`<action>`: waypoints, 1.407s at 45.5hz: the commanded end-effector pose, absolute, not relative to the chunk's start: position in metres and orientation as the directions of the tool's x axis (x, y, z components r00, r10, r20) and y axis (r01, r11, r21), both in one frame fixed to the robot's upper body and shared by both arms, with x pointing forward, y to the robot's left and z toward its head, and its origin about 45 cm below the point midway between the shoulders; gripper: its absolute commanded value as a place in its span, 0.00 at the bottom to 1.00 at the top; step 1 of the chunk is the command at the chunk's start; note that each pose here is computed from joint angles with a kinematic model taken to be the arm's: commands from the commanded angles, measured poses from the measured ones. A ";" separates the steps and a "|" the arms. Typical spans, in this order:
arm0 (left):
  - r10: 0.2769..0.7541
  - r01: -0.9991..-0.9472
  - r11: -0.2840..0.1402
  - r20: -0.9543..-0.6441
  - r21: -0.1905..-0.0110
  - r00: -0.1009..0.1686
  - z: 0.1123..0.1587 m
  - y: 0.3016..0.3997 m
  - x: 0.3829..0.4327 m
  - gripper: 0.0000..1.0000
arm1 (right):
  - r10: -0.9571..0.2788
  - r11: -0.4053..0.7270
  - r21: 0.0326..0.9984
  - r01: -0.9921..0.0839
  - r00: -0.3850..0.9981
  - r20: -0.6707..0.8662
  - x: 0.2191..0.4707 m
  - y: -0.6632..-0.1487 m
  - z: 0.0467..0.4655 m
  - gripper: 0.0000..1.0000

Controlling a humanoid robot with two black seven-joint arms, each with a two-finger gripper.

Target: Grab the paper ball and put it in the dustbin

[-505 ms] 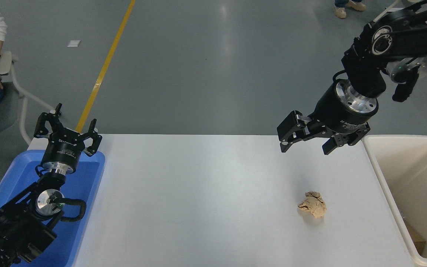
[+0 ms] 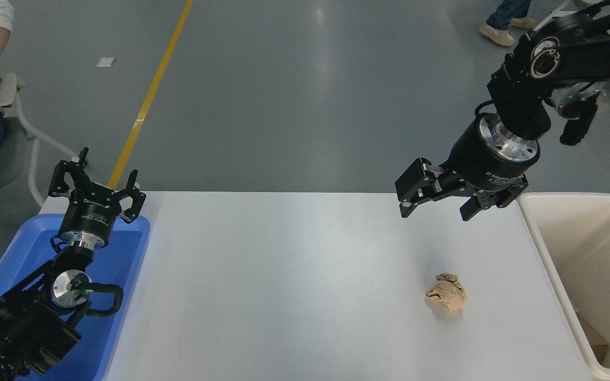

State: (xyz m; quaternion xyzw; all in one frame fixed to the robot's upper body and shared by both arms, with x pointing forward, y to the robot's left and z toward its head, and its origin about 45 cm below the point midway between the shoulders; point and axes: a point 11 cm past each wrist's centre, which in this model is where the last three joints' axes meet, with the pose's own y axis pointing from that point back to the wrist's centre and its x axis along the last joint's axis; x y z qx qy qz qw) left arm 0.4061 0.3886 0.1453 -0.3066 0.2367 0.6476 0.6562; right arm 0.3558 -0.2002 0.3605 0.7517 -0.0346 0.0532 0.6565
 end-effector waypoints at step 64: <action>0.704 -0.995 -0.026 -0.708 -0.097 0.051 0.1454 0.3885 0.4060 0.99 | -0.014 -0.067 0.987 -0.149 0.989 0.149 0.361 -0.220 0.365 1.00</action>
